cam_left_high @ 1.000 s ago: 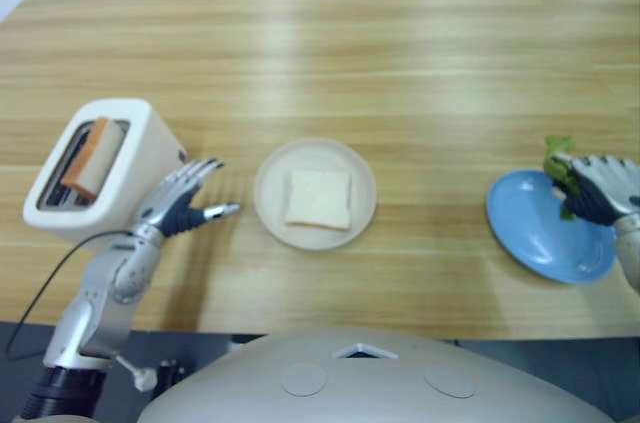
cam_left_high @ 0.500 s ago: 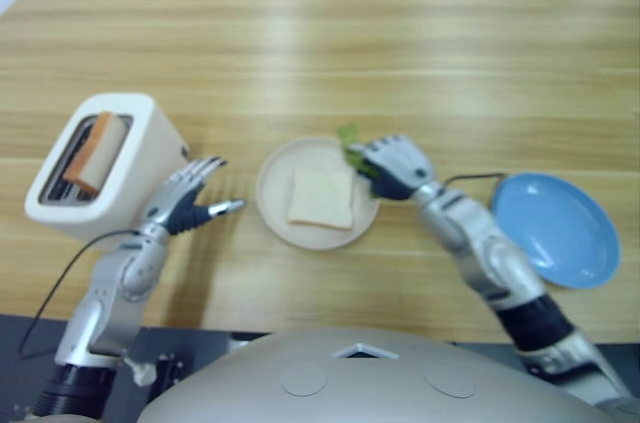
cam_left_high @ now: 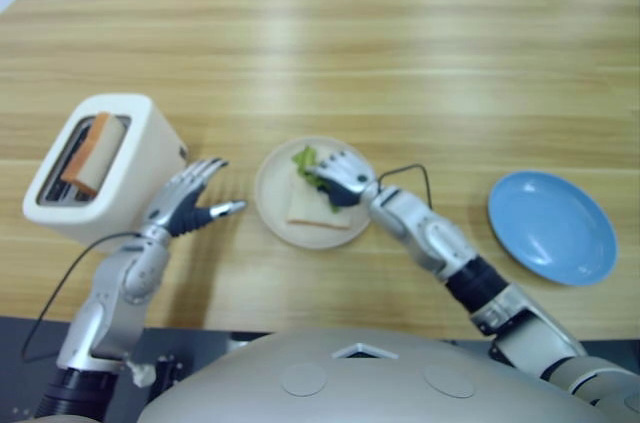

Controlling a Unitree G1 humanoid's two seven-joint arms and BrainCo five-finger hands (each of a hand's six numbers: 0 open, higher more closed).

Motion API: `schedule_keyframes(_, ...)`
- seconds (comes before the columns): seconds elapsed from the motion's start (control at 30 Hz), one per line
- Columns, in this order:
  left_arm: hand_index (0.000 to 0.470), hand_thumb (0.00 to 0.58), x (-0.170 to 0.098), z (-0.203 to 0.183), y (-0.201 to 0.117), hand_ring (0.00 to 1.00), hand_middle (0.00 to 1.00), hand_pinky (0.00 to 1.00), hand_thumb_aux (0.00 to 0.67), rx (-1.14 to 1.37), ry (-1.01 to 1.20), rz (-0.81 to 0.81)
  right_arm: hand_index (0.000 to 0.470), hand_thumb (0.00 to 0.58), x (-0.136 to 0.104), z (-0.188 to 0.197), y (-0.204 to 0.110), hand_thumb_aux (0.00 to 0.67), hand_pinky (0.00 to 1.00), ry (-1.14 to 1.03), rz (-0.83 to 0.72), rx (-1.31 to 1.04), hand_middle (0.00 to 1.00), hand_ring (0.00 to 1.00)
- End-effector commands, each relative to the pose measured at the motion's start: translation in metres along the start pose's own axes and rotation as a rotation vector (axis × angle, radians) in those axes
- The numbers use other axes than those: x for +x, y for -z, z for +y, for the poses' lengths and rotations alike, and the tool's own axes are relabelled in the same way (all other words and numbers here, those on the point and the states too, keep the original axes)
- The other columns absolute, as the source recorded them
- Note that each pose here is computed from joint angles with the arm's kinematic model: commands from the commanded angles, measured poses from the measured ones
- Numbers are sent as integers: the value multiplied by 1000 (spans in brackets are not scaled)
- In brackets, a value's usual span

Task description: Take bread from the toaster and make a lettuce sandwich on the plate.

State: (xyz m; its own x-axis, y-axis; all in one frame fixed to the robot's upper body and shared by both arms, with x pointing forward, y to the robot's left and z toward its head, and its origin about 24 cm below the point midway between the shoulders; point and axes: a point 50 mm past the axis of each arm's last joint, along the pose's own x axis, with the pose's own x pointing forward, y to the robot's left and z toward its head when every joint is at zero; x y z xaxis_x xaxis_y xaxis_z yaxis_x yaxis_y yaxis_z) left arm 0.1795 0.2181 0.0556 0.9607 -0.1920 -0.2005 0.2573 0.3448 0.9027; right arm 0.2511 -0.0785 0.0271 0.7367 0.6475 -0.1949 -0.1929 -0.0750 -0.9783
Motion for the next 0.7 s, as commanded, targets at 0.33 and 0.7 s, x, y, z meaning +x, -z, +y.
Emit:
schedule_keyframes(0.33,0,0,-2,-2,0,0,0,0,0,3,16,6,460,580,-8,-3,-3,670,1000,-59,-38,-67,1000,1000)
schedule_keyframes(0.7,0,0,-2,-1,2,0,0,0,0,5,19,12,437,578,-21,8,-12,636,992,-177,-93,-125,992,992)
